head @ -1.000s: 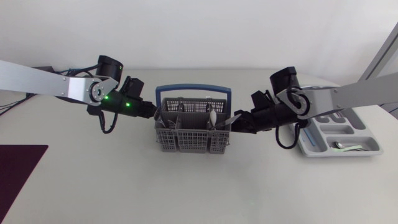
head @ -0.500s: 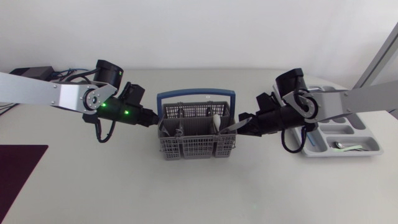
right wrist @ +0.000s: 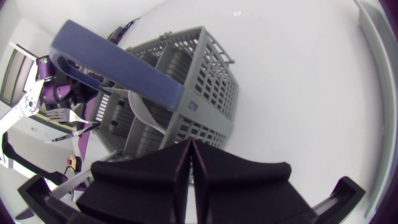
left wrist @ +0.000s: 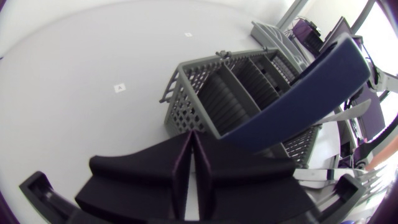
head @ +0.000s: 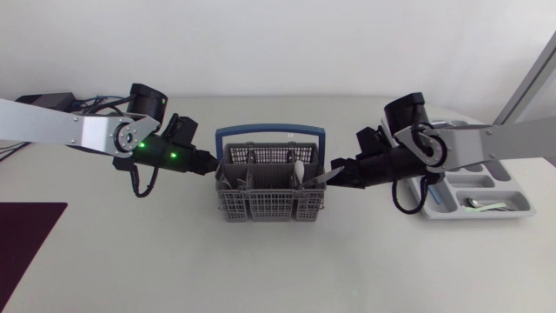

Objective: Unload the cutlery basket into the drawer organizer.

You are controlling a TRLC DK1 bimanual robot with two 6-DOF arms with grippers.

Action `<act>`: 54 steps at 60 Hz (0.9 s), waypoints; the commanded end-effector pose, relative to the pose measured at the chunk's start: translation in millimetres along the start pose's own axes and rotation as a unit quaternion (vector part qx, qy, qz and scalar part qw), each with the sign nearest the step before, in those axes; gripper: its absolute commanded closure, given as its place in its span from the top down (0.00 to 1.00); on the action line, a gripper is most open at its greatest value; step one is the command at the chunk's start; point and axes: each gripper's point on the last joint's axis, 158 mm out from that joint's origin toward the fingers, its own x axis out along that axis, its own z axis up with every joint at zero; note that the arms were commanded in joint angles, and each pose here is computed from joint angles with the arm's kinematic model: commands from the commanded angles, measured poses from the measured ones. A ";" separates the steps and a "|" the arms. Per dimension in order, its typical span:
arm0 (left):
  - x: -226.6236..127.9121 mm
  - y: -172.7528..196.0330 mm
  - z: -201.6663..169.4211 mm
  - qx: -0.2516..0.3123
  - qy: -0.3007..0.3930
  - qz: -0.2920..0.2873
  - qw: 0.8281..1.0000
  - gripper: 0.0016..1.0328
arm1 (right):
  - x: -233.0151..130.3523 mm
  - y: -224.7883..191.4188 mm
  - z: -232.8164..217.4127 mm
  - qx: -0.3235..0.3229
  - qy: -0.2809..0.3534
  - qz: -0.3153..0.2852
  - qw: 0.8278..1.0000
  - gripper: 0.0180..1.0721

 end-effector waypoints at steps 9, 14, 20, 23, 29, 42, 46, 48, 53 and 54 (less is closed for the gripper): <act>-41.4 30.7 15.4 -0.004 -0.045 0.035 0.998 0.31 | -40.4 -21.9 8.9 -0.033 -0.054 -0.054 0.997 0.59; -64.0 32.8 15.1 0.005 -0.063 0.049 0.997 0.33 | -60.3 -27.0 10.9 -0.044 -0.077 -0.067 0.994 0.66; -91.5 20.9 11.9 0.025 -0.087 0.061 0.994 0.34 | -77.0 -30.2 3.5 -0.061 -0.090 -0.078 0.991 0.66; -104.3 11.8 9.0 0.035 -0.099 0.069 0.992 0.37 | -82.2 -29.3 -2.8 -0.069 -0.093 -0.081 0.990 0.66; -119.5 -15.7 -0.8 0.071 -0.112 0.076 0.988 0.38 | -89.9 -24.7 -14.2 -0.086 -0.101 -0.082 0.988 0.67; -129.9 -63.8 -21.3 0.151 -0.117 0.090 0.977 0.41 | -97.1 -9.8 -33.4 -0.121 -0.103 -0.092 0.983 0.80; -129.2 -73.4 -24.2 0.166 -0.118 0.097 0.974 0.41 | -97.8 -6.4 -36.1 -0.126 -0.102 -0.092 0.983 0.80; -128.3 -76.6 -25.8 0.172 -0.116 0.102 0.973 0.41 | -97.6 -5.5 -37.7 -0.127 -0.101 -0.091 0.983 0.81; -123.8 -86.7 -30.9 0.189 -0.110 0.104 0.970 0.41 | -98.1 -5.1 -39.3 -0.127 -0.099 -0.091 0.983 0.83; -122.8 -88.6 -32.0 0.193 -0.109 0.106 0.969 0.41 | -98.1 -5.1 -39.7 -0.127 -0.099 -0.091 0.983 0.83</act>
